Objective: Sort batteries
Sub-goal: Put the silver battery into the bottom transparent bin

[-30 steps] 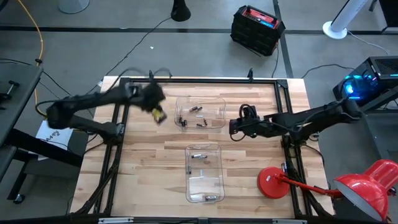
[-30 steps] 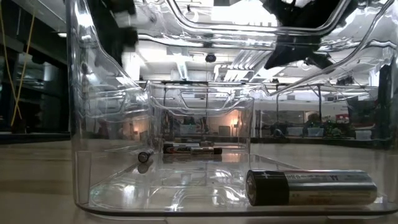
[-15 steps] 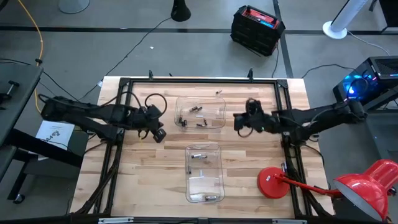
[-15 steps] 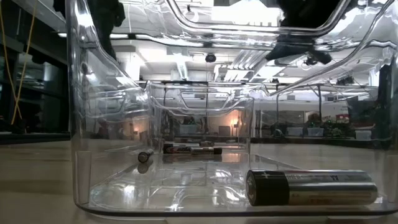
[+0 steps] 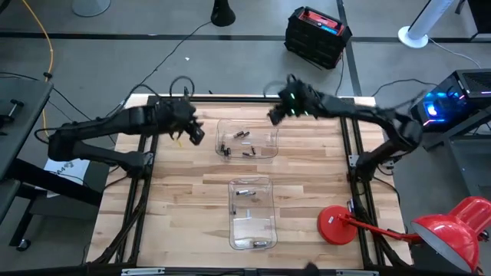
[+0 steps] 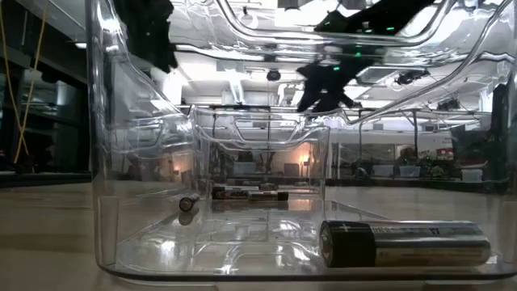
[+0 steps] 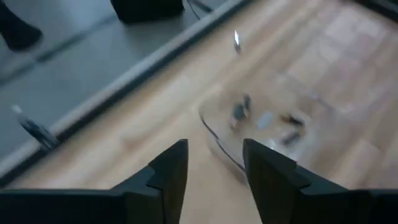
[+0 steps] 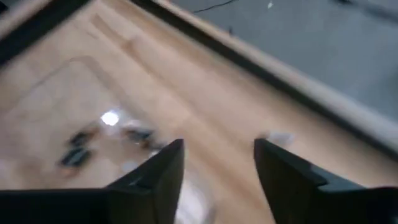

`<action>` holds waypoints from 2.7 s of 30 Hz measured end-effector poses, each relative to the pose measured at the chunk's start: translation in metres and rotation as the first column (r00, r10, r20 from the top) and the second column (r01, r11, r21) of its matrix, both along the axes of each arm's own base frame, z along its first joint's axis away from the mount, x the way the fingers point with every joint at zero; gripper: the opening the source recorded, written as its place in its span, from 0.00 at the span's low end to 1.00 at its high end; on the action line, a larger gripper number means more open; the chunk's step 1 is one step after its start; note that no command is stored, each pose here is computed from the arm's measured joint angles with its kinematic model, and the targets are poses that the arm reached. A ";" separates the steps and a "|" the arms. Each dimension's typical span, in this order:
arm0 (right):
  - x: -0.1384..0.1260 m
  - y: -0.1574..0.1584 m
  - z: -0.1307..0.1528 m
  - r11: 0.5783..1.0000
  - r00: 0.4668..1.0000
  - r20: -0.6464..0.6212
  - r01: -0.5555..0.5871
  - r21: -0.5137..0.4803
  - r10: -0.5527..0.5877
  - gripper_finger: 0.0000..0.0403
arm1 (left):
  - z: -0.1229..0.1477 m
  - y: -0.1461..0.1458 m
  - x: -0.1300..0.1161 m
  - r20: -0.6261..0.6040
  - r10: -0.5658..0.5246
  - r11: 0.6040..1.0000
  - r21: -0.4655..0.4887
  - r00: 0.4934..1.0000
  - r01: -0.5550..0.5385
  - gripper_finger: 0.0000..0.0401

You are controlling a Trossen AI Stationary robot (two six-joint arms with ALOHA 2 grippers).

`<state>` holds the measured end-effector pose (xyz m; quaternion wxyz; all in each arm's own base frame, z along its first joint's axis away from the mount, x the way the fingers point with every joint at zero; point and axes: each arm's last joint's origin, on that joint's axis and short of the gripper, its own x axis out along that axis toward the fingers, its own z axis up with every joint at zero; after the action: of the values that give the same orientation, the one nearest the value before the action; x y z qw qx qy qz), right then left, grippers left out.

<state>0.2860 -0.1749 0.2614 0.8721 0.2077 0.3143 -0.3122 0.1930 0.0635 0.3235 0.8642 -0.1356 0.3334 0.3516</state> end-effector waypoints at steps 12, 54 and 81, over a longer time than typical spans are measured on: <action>0.020 -0.092 -0.022 0.904 0.776 -0.476 -0.409 0.120 0.414 0.52 | 0.027 0.014 -0.007 0.168 -0.120 0.993 -0.001 0.979 0.121 0.40; 0.019 -0.100 -0.109 0.471 0.277 -0.758 -0.881 0.045 0.591 0.48 | 0.045 0.017 -0.003 0.363 -0.003 0.996 0.080 0.932 -0.027 0.40; 0.031 -0.101 -0.115 0.555 0.497 -0.543 -0.829 -0.068 0.676 0.47 | 0.038 0.011 -0.004 0.325 -0.048 0.999 -0.005 0.945 0.052 0.40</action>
<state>0.3166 -0.2761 0.1466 0.8394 -0.1779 0.5132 0.0210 0.1890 0.0749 0.3617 0.9149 -0.1890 0.1924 0.3003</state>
